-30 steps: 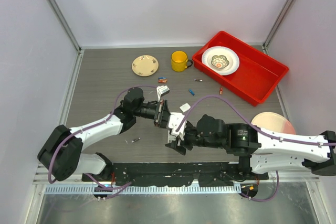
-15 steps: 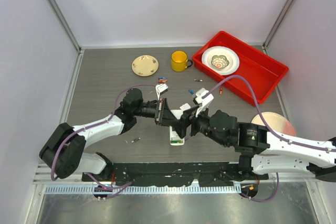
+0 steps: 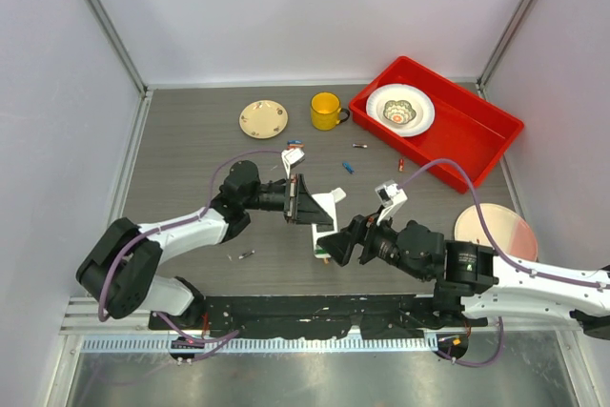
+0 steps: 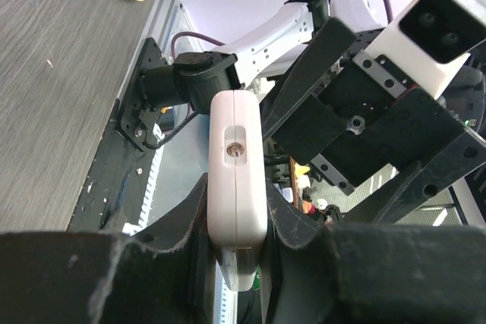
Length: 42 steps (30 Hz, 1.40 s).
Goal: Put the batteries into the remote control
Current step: Load the battery into the remote control.
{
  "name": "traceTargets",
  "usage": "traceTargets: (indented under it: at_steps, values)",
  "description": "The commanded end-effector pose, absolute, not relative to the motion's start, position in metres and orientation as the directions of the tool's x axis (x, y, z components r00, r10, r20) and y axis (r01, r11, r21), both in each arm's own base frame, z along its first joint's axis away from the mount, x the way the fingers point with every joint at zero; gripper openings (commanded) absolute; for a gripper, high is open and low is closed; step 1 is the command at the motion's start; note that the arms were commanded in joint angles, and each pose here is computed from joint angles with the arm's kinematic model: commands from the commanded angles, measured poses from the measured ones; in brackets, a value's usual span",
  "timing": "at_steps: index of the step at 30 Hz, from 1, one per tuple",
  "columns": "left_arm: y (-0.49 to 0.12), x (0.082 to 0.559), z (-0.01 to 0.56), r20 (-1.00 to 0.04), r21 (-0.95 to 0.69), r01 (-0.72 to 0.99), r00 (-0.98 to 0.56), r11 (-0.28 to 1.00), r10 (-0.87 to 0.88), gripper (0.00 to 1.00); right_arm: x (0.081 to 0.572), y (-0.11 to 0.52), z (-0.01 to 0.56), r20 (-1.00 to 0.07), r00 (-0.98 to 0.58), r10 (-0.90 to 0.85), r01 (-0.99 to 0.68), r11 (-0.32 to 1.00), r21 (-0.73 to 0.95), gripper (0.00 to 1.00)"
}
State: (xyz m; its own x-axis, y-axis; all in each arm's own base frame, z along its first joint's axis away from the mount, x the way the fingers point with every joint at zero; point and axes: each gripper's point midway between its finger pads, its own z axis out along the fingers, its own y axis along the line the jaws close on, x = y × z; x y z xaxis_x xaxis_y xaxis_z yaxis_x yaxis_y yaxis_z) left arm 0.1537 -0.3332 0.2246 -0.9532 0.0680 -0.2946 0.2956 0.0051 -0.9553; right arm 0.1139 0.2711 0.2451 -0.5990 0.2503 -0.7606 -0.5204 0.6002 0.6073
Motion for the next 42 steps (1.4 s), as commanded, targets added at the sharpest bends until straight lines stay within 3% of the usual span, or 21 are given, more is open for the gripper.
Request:
traceTargets:
  at_steps: [1, 10, 23, 42]
  values:
    - [-0.339, 0.163, 0.246, -0.367, -0.929, 0.366, -0.93, -0.055, 0.026, 0.0, 0.106, 0.282, 0.258, -0.682, -0.651, 0.333, -0.494, 0.497, 0.713, 0.88]
    - [-0.34, 0.165, 0.25, -0.362, -0.93, 0.36, -0.932, -0.071, 0.018, 0.0, 0.104, 0.293, 0.242, -0.694, -0.669, 0.266, -0.5, 0.53, 0.685, 0.88]
    - [-0.339, 0.162, 0.249, -0.363, -0.93, 0.361, -0.931, -0.072, 0.021, 0.0, 0.108, 0.283, 0.245, -0.685, -0.657, 0.316, -0.478, 0.527, 0.702, 0.87]
    - [-0.337, 0.161, 0.252, -0.369, -0.928, 0.366, -0.929, -0.073, 0.018, 0.0, 0.107, 0.287, 0.236, -0.694, -0.667, 0.272, -0.48, 0.556, 0.679, 0.7]
